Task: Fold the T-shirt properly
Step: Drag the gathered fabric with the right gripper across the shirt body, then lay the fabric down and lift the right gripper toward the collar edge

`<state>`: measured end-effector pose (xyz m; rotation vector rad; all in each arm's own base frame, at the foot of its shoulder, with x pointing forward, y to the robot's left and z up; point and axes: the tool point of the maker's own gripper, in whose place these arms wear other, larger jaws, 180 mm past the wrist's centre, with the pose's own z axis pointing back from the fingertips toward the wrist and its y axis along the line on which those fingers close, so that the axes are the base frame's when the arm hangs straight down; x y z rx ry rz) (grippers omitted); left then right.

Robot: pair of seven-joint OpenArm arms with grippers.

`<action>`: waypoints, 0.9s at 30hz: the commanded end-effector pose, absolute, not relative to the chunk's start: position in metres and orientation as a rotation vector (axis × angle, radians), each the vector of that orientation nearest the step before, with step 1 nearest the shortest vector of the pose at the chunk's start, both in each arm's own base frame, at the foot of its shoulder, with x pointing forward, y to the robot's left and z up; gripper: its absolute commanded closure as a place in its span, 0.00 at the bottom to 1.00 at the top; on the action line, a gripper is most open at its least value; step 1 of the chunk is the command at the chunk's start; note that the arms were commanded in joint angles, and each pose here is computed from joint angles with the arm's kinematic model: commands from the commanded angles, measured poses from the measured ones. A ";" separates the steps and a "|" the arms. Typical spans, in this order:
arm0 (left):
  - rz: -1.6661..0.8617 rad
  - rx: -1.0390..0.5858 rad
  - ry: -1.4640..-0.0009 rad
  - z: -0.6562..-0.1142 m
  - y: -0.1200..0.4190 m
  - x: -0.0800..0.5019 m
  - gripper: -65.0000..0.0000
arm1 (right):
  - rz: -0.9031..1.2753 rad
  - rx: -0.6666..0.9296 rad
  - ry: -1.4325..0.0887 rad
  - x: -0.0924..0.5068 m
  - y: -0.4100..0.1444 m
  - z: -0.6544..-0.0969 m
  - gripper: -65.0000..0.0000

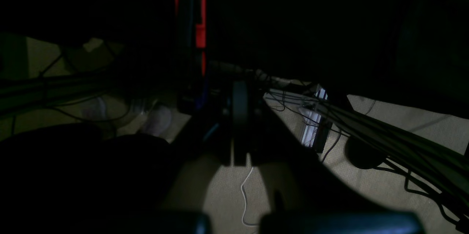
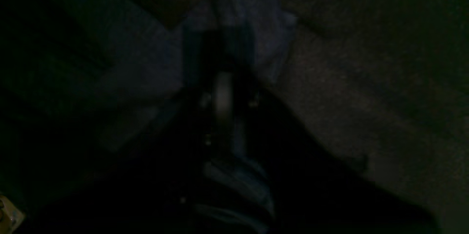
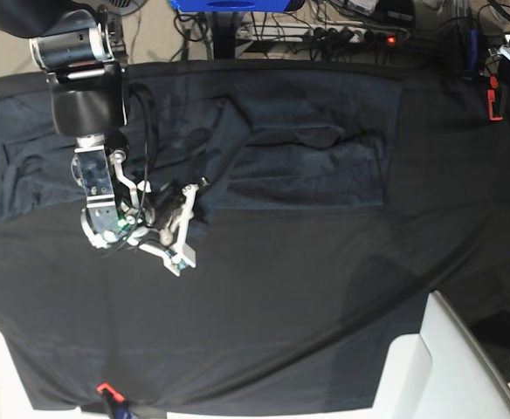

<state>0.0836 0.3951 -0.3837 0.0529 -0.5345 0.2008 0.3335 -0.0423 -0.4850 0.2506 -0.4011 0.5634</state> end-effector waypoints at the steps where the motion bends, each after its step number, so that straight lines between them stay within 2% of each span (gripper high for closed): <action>1: 0.175 0.071 -0.562 -0.373 0.401 0.089 1.00 | 0.569 0.258 -0.455 0.351 -0.037 -0.470 0.99; 10: 0.175 0.071 -0.562 -0.373 0.401 0.089 1.00 | 0.609 0.220 -0.552 0.341 -0.034 -0.442 1.00; 16: 0.160 0.057 -0.572 -0.375 0.396 0.098 1.00 | 0.914 0.187 -0.578 0.290 0.025 -0.411 1.00; 21: 0.119 0.014 -0.558 -0.384 0.379 0.107 1.00 | 1.217 0.250 -0.610 0.233 0.092 -0.395 1.00; 27: 0.112 0.004 -0.555 -0.387 0.375 0.109 1.00 | 1.438 0.274 -0.604 0.197 0.133 -0.391 1.00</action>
